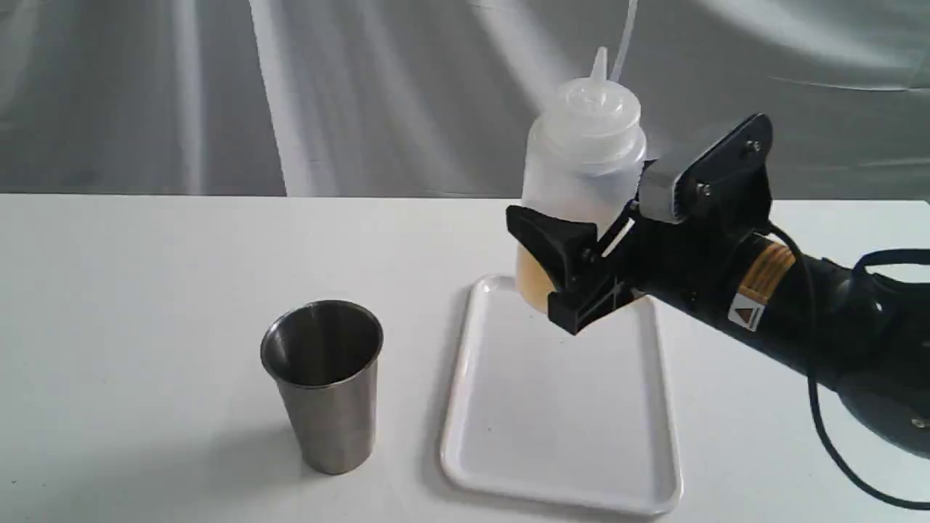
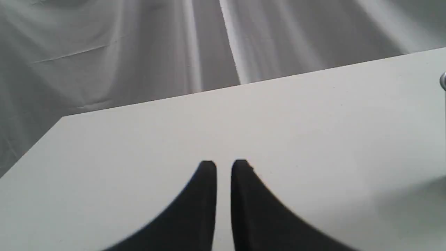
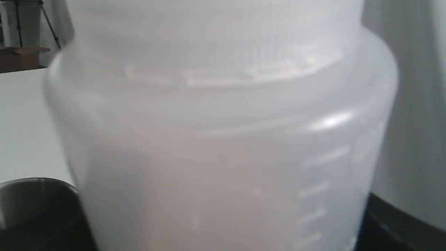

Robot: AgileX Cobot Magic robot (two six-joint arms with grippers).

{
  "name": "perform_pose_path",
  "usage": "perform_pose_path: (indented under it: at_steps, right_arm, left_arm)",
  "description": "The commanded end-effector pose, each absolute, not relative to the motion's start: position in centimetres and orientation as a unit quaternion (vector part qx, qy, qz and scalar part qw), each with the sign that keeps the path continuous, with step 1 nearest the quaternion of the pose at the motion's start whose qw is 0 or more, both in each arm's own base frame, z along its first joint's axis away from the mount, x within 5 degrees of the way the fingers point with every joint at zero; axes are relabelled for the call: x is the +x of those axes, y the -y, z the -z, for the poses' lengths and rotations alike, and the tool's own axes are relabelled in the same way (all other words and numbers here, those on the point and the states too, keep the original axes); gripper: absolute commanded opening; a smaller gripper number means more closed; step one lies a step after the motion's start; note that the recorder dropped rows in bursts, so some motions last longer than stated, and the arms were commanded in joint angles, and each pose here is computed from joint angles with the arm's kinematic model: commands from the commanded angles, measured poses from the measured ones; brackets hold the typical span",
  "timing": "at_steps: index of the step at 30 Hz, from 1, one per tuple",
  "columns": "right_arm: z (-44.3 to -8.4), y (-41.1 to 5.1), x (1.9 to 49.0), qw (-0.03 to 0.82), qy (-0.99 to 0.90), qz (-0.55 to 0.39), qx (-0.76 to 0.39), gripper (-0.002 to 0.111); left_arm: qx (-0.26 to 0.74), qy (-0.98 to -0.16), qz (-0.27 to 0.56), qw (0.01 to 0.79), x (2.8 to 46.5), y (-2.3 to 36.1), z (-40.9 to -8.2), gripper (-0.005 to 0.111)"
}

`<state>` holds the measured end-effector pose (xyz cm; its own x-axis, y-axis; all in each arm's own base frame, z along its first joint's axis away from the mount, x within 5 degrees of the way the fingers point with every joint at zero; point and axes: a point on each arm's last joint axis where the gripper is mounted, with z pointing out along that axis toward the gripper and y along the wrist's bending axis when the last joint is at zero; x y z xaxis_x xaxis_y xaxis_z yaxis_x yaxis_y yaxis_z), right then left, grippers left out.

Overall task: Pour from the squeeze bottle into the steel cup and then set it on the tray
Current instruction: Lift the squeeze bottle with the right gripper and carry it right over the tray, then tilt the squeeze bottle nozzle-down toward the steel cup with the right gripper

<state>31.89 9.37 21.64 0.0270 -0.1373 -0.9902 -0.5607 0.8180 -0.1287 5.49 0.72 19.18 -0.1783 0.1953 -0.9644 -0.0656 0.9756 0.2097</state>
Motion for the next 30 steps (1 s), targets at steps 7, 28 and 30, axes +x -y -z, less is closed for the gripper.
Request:
perform_pose_path:
  at_steps: [7, 28, 30]
  right_arm:
    - [-23.1, -11.5, 31.0, 0.685, -0.663, -0.099, -0.286, 0.000]
    - [-22.5, -14.0, 31.3, 0.565, -0.727, -0.013, -0.391, 0.000]
    - [-23.0, -14.1, 31.7, 0.560, -0.730, -0.012, -0.392, 0.000]
  left_arm:
    - [0.040, -0.758, -0.101, 0.644, 5.5, -0.7, -19.2, 0.008]
    - [0.040, -0.758, -0.101, 0.644, 5.5, -0.7, -19.2, 0.008]
    - [0.040, -0.758, -0.101, 0.644, 5.5, -0.7, -19.2, 0.008]
